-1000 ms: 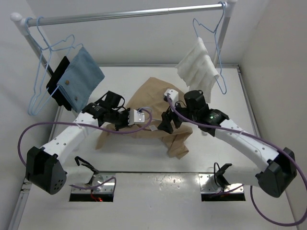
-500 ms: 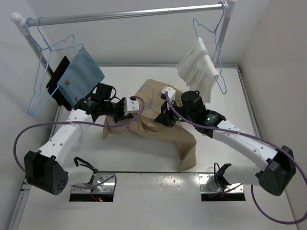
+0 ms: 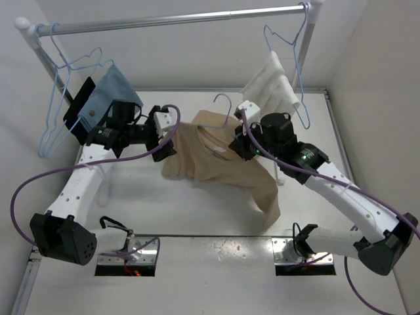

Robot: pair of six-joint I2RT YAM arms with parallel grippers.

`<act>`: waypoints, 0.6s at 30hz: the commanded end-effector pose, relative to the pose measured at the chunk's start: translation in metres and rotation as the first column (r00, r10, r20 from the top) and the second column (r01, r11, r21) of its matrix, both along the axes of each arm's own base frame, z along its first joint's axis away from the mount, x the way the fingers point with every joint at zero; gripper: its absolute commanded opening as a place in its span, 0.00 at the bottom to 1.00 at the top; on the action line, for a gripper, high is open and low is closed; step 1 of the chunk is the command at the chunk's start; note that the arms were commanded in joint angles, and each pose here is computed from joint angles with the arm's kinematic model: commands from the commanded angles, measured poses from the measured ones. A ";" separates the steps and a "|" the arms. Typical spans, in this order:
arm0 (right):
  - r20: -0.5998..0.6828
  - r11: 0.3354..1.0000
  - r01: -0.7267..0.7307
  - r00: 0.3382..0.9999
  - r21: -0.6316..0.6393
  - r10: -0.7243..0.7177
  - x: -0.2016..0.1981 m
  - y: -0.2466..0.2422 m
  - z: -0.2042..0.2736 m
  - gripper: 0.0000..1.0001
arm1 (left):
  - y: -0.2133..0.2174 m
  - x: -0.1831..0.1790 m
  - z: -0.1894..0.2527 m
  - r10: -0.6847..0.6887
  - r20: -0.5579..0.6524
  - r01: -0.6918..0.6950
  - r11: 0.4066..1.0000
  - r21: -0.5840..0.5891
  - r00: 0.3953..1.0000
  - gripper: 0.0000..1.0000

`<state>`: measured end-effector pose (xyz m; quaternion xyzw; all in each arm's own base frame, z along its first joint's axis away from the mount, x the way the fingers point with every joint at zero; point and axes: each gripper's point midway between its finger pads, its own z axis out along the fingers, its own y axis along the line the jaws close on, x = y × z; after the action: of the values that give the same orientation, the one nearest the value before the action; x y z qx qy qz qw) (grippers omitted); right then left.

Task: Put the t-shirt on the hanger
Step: Place tshirt on hanger, then hang the hanger with tshirt onto the clothesline

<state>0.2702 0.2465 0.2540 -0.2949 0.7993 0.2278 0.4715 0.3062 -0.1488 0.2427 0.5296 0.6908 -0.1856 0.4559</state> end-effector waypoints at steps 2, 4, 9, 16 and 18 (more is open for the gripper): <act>0.215 0.985 0.117 0.966 0.128 -0.142 0.028 -0.008 0.100 0.00 | -0.008 0.014 0.062 0.097 0.073 -0.084 0.985 -0.154 0.993 1.00; 0.243 0.981 0.160 0.953 0.106 -0.182 0.038 -0.010 0.109 0.00 | -0.006 0.012 0.078 0.143 0.083 -0.125 0.973 -0.193 0.986 1.00; 0.361 0.956 0.257 0.886 0.140 -0.291 0.056 -0.021 0.170 0.00 | 0.001 0.002 0.092 0.207 0.125 -0.174 0.956 -0.235 0.970 1.00; 0.486 0.902 0.377 0.760 0.211 -0.432 0.065 -0.044 0.238 0.00 | 0.006 -0.022 0.057 0.227 0.065 -0.206 0.949 -0.237 0.972 1.00; 0.529 0.886 0.418 0.715 0.202 -0.457 0.069 -0.054 0.250 0.00 | 0.005 -0.026 0.050 0.223 0.043 -0.207 0.948 -0.242 0.974 1.00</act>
<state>0.3334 0.2164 0.4510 -0.1848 0.7086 0.0866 0.6755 0.2830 -0.1429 0.2975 0.4170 0.6940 -0.1833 0.5576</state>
